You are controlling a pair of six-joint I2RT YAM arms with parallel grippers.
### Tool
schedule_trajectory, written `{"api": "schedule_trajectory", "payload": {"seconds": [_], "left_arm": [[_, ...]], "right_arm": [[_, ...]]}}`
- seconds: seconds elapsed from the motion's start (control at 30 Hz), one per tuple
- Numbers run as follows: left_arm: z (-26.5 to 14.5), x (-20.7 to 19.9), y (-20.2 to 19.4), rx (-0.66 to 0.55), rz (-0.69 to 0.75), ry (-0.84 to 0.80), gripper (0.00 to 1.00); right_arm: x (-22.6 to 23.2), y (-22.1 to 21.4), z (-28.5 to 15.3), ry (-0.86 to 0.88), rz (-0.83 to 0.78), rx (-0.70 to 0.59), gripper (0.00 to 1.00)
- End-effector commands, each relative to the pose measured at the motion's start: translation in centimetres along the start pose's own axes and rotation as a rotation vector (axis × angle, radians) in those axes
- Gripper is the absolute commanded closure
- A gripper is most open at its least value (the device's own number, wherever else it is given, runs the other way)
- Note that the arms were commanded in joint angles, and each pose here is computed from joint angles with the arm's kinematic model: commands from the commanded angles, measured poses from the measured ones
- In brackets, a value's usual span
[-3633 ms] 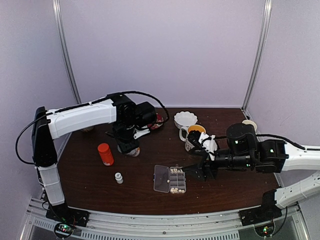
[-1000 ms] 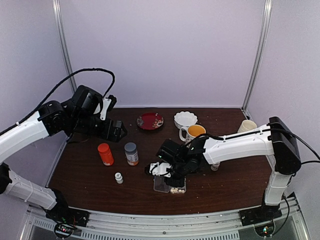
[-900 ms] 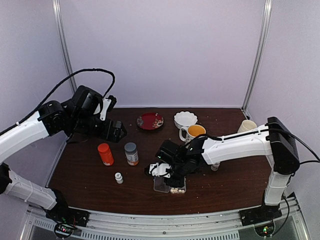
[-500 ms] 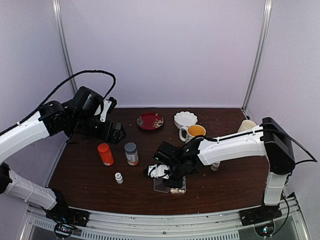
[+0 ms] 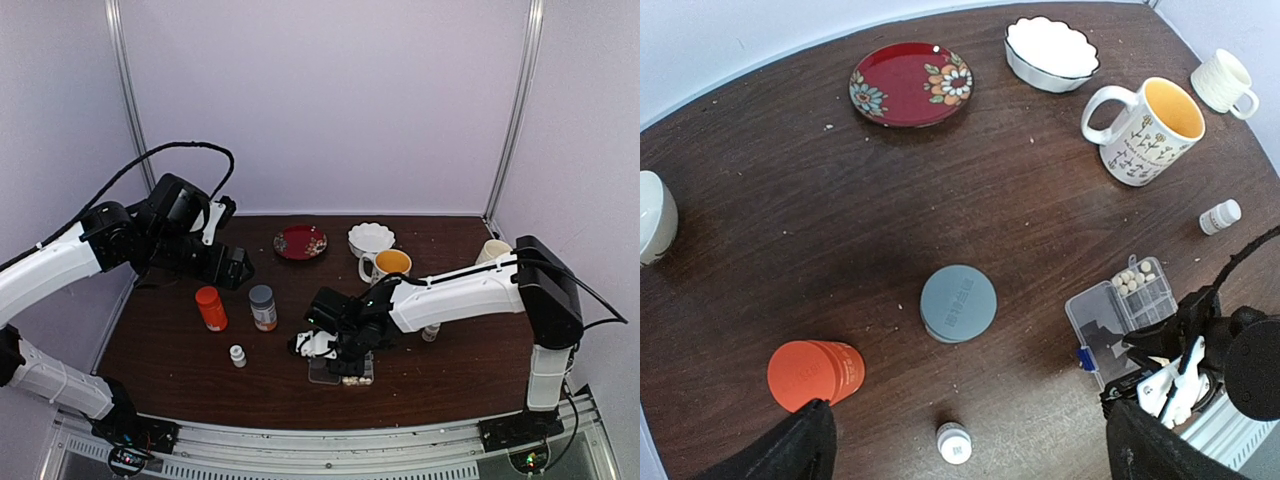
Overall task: Sort the pills into containers
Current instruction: Pick up the pill from the pill container, then place the pill in the compartment of the pill container.
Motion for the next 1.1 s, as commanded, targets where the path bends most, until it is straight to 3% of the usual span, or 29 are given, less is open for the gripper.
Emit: {"api": "schedule_trajectory", "payload": {"seconds": [0.0, 0.23, 0.6, 1.07], "left_arm": [[0.2, -0.1, 0.0, -0.002, 0.009, -0.019, 0.02], [0.3, -0.2, 0.0, 0.001, 0.010, -0.026, 0.03], [0.5, -0.4, 0.1, 0.006, 0.009, -0.034, 0.02], [0.5, -0.4, -0.6, 0.017, -0.002, -0.038, 0.02]], "right_arm": [[-0.7, 0.2, 0.3, -0.034, 0.002, 0.011, 0.87], [-0.8, 0.3, -0.3, -0.032, 0.013, -0.005, 0.91], [-0.5, 0.7, -4.9, 0.021, 0.088, -0.152, 0.91], [0.3, -3.7, -4.7, 0.041, 0.168, -0.129, 0.90]]}}
Point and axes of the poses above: each gripper's point midway between its finger pads, its own z axis out along the fingers, its own x axis along the line the jaws close on, y = z × x, the point moved 3 cm from there along -z, back along the fingers, and after that the axes turned 15 degrees about z, right-handed, at the moved point
